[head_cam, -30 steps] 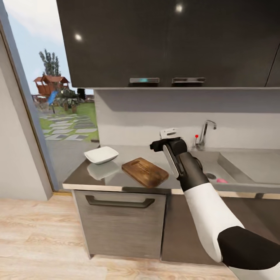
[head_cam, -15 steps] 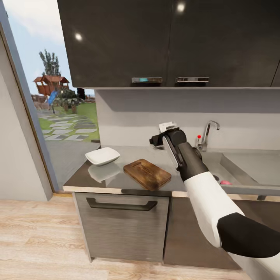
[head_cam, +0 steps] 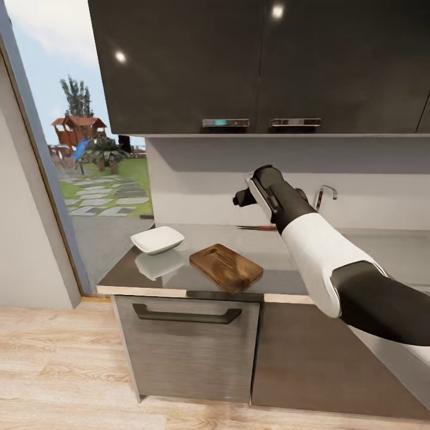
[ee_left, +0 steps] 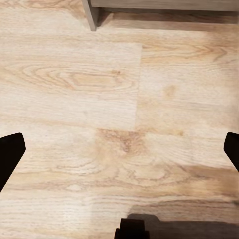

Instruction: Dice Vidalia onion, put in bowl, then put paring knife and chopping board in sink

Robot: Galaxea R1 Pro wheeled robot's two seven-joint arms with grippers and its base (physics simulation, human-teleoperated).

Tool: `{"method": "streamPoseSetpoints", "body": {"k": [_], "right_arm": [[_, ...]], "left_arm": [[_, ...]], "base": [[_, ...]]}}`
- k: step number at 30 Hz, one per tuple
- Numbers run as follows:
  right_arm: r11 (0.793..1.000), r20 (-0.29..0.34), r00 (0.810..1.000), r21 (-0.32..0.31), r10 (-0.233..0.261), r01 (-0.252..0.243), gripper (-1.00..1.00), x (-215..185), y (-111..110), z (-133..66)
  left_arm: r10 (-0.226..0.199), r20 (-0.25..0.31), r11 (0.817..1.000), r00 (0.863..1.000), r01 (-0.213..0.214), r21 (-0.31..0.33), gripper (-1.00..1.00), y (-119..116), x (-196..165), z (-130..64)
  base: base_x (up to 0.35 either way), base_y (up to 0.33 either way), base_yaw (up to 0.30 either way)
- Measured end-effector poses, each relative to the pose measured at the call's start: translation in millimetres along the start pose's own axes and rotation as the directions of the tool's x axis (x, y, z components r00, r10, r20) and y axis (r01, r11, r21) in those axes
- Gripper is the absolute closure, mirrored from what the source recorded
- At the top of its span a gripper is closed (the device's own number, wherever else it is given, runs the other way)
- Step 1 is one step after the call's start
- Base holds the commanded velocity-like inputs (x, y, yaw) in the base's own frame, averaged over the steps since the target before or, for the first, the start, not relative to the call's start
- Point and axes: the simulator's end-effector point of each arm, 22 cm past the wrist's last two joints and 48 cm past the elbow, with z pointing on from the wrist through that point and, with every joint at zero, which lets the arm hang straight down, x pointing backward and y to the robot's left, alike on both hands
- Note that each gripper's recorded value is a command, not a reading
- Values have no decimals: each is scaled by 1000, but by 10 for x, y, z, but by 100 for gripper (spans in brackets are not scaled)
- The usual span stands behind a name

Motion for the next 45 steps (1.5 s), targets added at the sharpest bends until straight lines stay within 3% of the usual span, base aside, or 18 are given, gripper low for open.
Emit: {"method": "streamPoseSetpoints", "body": {"k": [6, 11, 26, 29, 35, 40, 45], "right_arm": [[980, -4, 1000, -199, -6, 6, -100, 8, 445, -41], [958, -3, 1000, -286, -10, 9, -100, 10, 640, -89], [953, -5, 1000, -302, -20, 17, -100, 30, 687, -93], [956, -20, 998, -288, -60, 52, -100, 117, 713, -49], [946, -35, 978, -263, -205, 189, -100, 352, 823, 87], [918, -29, 971, -332, -238, 216, -100, 474, 991, 121], [908, -29, 969, -358, -245, 218, -100, 513, 1045, 121]], "left_arm": [[0, 0, 1000, 1000, 0, 0, -100, -2, 0, 0], [0, 0, 1000, 1000, 0, 0, -100, -1, 0, 0], [1, 0, 1000, 1000, -1, -1, -100, 6, 0, 0], [1, 0, 1000, 1000, -1, -2, -100, 16, 0, 1], [3, 1, 1000, 1000, -3, -2, -100, 20, -5, 2], [3, 2, 1000, 1000, -3, -2, -100, 20, -7, 3], [3, 2, 1000, 1000, -3, -2, -100, 20, -7, 3]], "base": [[0, 0, 0], [0, 0, 0], [0, 0, 0], [0, 0, 0], [0, 0, 0], [0, 0, 0], [0, 0, 0]]}}
